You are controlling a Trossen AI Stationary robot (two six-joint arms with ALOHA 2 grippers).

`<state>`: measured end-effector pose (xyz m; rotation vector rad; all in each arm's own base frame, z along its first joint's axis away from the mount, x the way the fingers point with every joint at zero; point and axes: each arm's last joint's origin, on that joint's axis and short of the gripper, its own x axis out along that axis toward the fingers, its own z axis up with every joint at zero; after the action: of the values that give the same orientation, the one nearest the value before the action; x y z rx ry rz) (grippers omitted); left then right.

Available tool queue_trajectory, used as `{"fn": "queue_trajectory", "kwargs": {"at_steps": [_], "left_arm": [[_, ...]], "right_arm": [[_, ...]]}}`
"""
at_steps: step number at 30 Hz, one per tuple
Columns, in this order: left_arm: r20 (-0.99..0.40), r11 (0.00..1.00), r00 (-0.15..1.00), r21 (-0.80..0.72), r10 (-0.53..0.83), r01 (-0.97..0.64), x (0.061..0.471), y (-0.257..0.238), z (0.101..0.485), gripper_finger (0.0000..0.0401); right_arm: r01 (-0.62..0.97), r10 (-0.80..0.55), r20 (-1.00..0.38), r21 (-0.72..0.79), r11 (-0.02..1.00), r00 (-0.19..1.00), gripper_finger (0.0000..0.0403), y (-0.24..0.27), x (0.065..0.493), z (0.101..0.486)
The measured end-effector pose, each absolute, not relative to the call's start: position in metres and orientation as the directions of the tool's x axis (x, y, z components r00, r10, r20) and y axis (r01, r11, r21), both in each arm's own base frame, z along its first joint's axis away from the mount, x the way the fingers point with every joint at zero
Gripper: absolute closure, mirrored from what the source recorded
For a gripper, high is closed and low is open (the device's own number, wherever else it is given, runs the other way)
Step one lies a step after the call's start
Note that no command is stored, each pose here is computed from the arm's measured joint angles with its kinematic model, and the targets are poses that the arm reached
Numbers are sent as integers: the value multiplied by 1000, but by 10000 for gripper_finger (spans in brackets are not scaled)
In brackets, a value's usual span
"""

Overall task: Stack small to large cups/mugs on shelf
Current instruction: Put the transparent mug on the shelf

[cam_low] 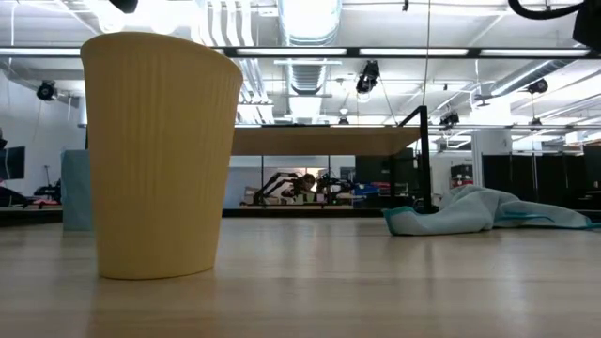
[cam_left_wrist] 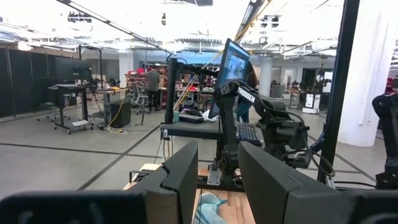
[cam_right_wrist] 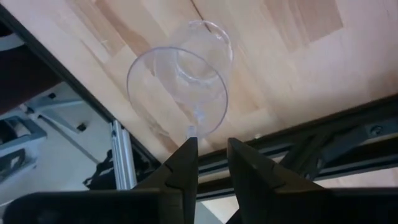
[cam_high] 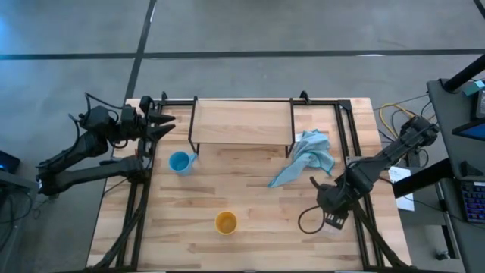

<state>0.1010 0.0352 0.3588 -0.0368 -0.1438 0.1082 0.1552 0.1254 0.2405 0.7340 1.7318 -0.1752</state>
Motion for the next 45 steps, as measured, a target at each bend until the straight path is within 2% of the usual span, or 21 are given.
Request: {"fn": "queue_trajectory", "kwargs": {"at_steps": [20, 28, 39, 45], "left_arm": [[140, 993, 984, -49, 110, -104, 102, 36, 358, 299], [131, 993, 985, -52, 110, -104, 104, 37, 358, 299], [132, 993, 985, -51, 110, -104, 104, 36, 358, 299], [134, 993, 985, -51, 110, -104, 104, 36, 358, 299]], "right_arm": [[495, 273, -927, 116, 861, -257, 325, 140, 175, 202], [490, 226, -941, 77, 868, -251, 326, 142, 180, 192], [494, 252, -943, 116, 862, -218, 390, 142, 180, 201], [480, 273, -944, 156, 863, -186, 394, 143, 182, 212]]}}
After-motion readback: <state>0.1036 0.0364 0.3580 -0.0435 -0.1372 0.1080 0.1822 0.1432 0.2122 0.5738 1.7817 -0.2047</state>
